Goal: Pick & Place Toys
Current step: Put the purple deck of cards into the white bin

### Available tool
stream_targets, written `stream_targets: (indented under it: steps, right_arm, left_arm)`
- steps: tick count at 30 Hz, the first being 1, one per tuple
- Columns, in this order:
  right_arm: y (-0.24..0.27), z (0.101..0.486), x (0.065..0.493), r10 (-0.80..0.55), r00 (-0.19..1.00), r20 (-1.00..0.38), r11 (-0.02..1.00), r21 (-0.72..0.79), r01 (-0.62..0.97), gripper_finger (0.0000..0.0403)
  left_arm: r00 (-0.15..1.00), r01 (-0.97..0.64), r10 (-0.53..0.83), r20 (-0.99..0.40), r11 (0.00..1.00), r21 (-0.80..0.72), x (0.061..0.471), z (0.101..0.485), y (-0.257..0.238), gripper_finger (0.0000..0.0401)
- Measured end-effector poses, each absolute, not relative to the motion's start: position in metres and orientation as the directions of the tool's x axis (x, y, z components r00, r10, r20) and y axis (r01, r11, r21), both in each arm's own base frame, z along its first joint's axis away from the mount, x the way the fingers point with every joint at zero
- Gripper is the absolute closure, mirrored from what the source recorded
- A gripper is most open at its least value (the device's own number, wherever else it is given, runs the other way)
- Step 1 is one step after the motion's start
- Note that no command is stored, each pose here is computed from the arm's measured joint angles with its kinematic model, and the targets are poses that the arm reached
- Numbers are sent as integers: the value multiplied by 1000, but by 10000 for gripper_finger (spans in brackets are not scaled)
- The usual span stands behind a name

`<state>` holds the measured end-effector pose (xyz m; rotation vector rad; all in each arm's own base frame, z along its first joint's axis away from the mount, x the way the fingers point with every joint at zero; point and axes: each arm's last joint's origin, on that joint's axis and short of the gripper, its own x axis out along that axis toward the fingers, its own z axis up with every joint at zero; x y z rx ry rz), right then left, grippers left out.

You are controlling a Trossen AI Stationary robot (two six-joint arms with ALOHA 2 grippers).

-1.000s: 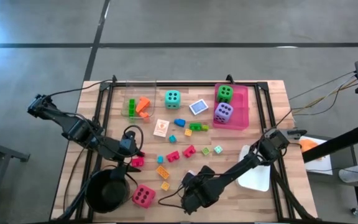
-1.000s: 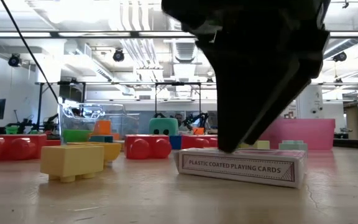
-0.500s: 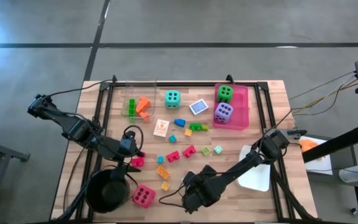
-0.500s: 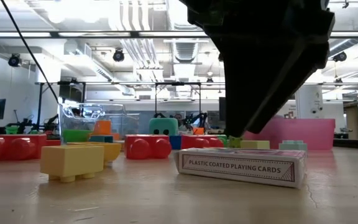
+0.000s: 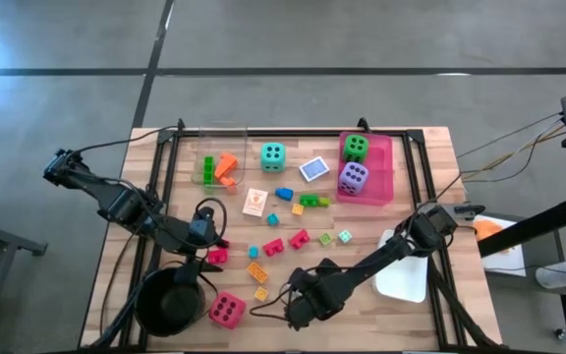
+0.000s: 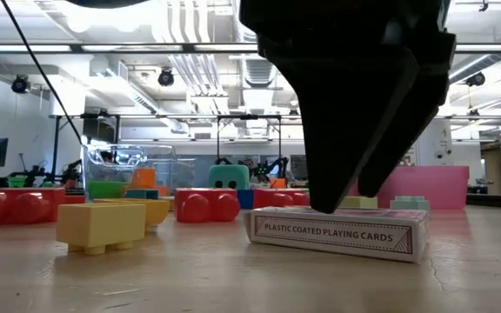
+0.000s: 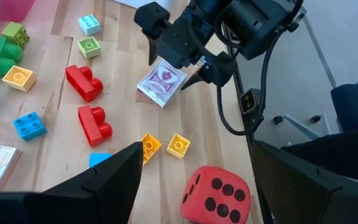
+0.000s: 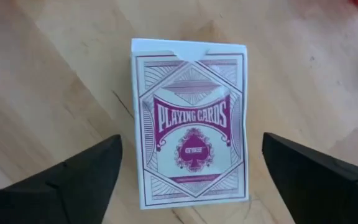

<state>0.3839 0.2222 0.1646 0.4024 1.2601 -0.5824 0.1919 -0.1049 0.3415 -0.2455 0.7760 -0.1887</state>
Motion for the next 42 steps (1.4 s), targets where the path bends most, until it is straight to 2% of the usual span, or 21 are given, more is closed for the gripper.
stream_targets:
  steps: [3,10,16,24,28,35,42]
  right_arm:
    - [222,164,384,-184,198,-963,826,-43,562,14]
    - [213,147,381,-204,162,-966,818,-77,570,12]
    - [215,140,384,-169,218,-961,840,-25,543,12]
    - [214,136,383,-165,217,-962,831,-17,557,14]
    - [214,134,383,-159,224,-962,831,-8,556,36]
    - [214,132,382,-158,225,-961,831,-6,557,117]
    - [214,132,382,-161,220,-962,834,-13,552,114]
  left_arm:
    - [699,76,-258,-667,954,-290,192,342,-105,98]
    - [699,62,-259,-667,951,-303,192,342,-105,98]
    - [698,62,-258,-668,951,-303,192,341,-105,98]
    - [698,60,-259,-667,950,-306,192,341,-105,98]
    - [698,59,-259,-667,950,-306,192,341,-105,98]
    - [698,58,-259,-667,950,-308,192,341,-105,98]
    - [698,58,-259,-667,950,-308,192,341,-105,98]
